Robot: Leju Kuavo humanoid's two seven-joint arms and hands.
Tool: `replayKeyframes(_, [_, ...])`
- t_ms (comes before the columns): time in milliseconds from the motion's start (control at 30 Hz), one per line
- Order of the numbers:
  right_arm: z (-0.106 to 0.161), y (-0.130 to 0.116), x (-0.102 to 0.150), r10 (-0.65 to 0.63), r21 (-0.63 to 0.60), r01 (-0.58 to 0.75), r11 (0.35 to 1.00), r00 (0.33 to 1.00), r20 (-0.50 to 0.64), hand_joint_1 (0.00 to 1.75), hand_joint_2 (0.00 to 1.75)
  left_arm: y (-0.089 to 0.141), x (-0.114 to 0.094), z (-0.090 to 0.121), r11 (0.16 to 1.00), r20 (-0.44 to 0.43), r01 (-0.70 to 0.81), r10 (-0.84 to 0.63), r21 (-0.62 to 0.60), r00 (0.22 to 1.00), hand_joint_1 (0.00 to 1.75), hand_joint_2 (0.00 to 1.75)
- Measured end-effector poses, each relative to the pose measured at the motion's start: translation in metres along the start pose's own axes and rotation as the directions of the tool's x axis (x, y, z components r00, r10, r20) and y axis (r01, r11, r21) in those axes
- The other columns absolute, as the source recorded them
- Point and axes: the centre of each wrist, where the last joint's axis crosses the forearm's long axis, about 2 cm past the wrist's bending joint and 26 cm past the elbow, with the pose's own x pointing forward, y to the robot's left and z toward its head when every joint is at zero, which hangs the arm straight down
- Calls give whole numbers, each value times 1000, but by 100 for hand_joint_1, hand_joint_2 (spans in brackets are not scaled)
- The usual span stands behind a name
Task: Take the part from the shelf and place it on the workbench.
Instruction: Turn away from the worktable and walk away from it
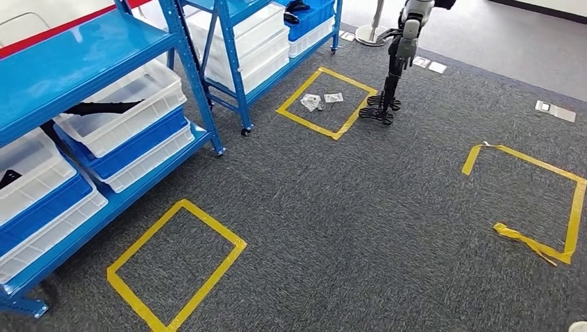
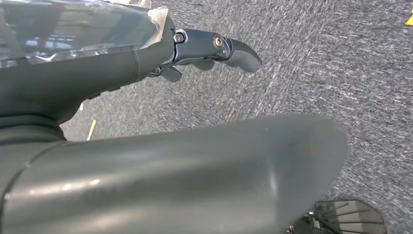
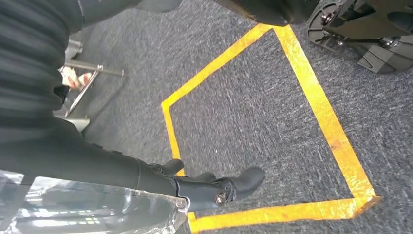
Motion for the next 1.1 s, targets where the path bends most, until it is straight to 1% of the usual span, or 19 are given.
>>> replayKeyframes(400, [0,-1,0,1,-7,-1,1000,1000,5,0,175,-1,0,0,1000,4,1,-1,-3,1000,0,0])
replayKeyframes(633, [1,-1,6,-19,-8,19,1000,1000,8,0,175,2,-3,0,1000,10,16,-16,-4,1000,0,0])
replayKeyframes(867, [1,1,2,-21,-10,21,1000,1000,12,0,175,1,-2,0,999,17,24,-23,-23,1000,0,0])
replayKeyframes(1000, [0,0,1,-18,-14,18,1000,1000,11,0,0,2,1,-1,1000,22,23,-23,-20,999,0,0])
replayKeyframes(1100, [0,-2,-1,-20,-28,20,999,1000,10,0,0,2,0,-1,999,20,23,-23,-24,1000,0,0])
